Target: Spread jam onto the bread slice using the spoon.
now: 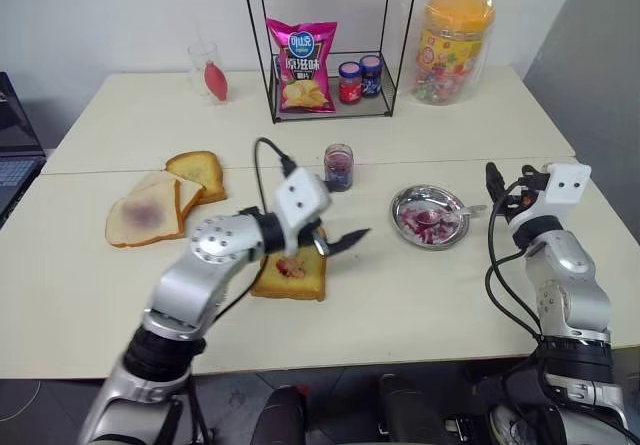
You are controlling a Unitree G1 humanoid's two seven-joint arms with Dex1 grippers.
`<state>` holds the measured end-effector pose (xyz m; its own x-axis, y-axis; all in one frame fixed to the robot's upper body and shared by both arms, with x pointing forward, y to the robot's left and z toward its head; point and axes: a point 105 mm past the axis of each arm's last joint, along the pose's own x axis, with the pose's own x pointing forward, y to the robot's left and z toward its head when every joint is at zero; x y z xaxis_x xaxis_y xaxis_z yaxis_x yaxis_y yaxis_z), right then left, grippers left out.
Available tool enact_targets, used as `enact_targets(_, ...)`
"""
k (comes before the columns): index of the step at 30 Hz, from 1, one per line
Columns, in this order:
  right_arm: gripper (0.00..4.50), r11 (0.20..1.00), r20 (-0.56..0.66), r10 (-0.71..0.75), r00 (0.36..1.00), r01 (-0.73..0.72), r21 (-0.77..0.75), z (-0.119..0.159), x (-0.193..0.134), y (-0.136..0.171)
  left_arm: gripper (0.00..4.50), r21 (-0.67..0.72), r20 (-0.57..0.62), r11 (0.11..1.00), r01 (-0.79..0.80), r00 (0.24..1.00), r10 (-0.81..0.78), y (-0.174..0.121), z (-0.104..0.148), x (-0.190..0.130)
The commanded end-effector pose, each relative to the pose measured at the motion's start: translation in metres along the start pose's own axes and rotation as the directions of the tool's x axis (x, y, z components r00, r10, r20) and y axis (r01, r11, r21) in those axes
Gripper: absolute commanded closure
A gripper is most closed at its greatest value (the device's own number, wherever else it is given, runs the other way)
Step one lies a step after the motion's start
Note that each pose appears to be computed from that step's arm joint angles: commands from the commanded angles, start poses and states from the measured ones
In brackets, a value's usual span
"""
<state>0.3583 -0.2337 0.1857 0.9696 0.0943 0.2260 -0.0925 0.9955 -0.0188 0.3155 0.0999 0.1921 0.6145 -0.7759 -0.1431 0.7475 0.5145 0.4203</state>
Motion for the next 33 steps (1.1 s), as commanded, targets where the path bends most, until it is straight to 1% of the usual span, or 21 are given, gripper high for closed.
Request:
enact_targets(1,1.12,0.972,0.053,0.231,0.972,-0.228,-0.063,0.035,-0.013,0.026,0.00,0.047,-0.133,0.995,-0.088,0.987,0.093,0.037,-0.018,-0.049)
enact_targets(3,0.78,0.943,-0.005,0.315,0.949,-0.314,-0.108,0.035,-0.021,0.030,0.00,0.084,-0.213,0.992,-0.094,0.971,0.109,0.046,-0.028,-0.071)
enact_targets(4,0.71,0.932,-0.027,0.342,0.939,-0.343,-0.116,0.035,-0.024,0.032,0.00,0.091,-0.237,0.992,-0.093,0.965,0.112,0.048,-0.031,-0.078)
enact_targets(5,0.42,0.915,-0.055,0.379,0.924,-0.383,-0.125,0.034,-0.027,0.034,0.00,0.111,-0.268,0.990,-0.093,0.956,0.120,0.050,-0.035,-0.084)
enact_targets(6,0.22,0.892,-0.090,0.421,0.902,-0.430,-0.138,0.033,-0.033,0.037,0.00,0.112,-0.321,0.990,-0.086,0.940,0.118,0.052,-0.043,-0.095)
enact_targets(7,0.01,0.868,-0.125,0.460,0.879,-0.475,-0.145,0.032,-0.038,0.040,0.00,0.100,-0.346,0.992,-0.081,0.932,0.111,0.053,-0.047,-0.105)
enact_targets(10,0.01,0.784,-0.220,0.568,0.793,-0.603,-0.147,0.030,-0.055,0.048,0.00,0.044,-0.344,0.996,-0.079,0.935,0.089,0.050,-0.047,-0.125)
enact_targets(12,0.01,0.715,-0.294,0.632,0.717,-0.686,-0.138,0.029,-0.069,0.050,0.00,0.030,-0.355,0.997,-0.074,0.931,0.080,0.046,-0.048,-0.136)
enact_targets(14,0.01,0.680,-0.336,0.656,0.676,-0.722,-0.126,0.028,-0.076,0.048,0.00,0.021,-0.360,0.998,-0.057,0.931,0.061,0.040,-0.047,-0.141)
enact_targets(15,0.01,0.673,-0.347,0.659,0.667,-0.729,-0.122,0.028,-0.078,0.046,0.00,0.014,-0.358,0.999,-0.053,0.932,0.054,0.038,-0.047,-0.141)
enact_targets(16,0.01,0.656,-0.380,0.670,0.638,-0.748,-0.100,0.025,-0.084,0.041,0.00,0.012,-0.368,0.999,-0.047,0.929,0.048,0.034,-0.049,-0.142)
enact_targets(18,0.01,0.638,-0.424,0.674,0.604,-0.766,-0.076,0.021,-0.092,0.033,0.00,0.025,-0.379,1.000,-0.010,0.925,0.019,0.027,-0.051,-0.144)
enact_targets(19,0.01,0.632,-0.436,0.674,0.597,-0.771,-0.078,0.020,-0.094,0.031,0.00,0.023,-0.374,1.000,-0.009,0.927,0.017,0.026,-0.051,-0.143)
enact_targets(29,0.01,0.627,-0.433,0.678,0.595,-0.775,-0.082,0.019,-0.093,0.031,0.00,0.011,-0.350,1.000,0.007,0.937,-0.002,0.024,-0.046,-0.136)
enact_targets(33,0.01,0.629,-0.430,0.677,0.597,-0.773,-0.082,0.020,-0.093,0.032,0.00,-0.007,-0.322,1.000,0.026,0.946,-0.027,0.022,-0.043,-0.133)
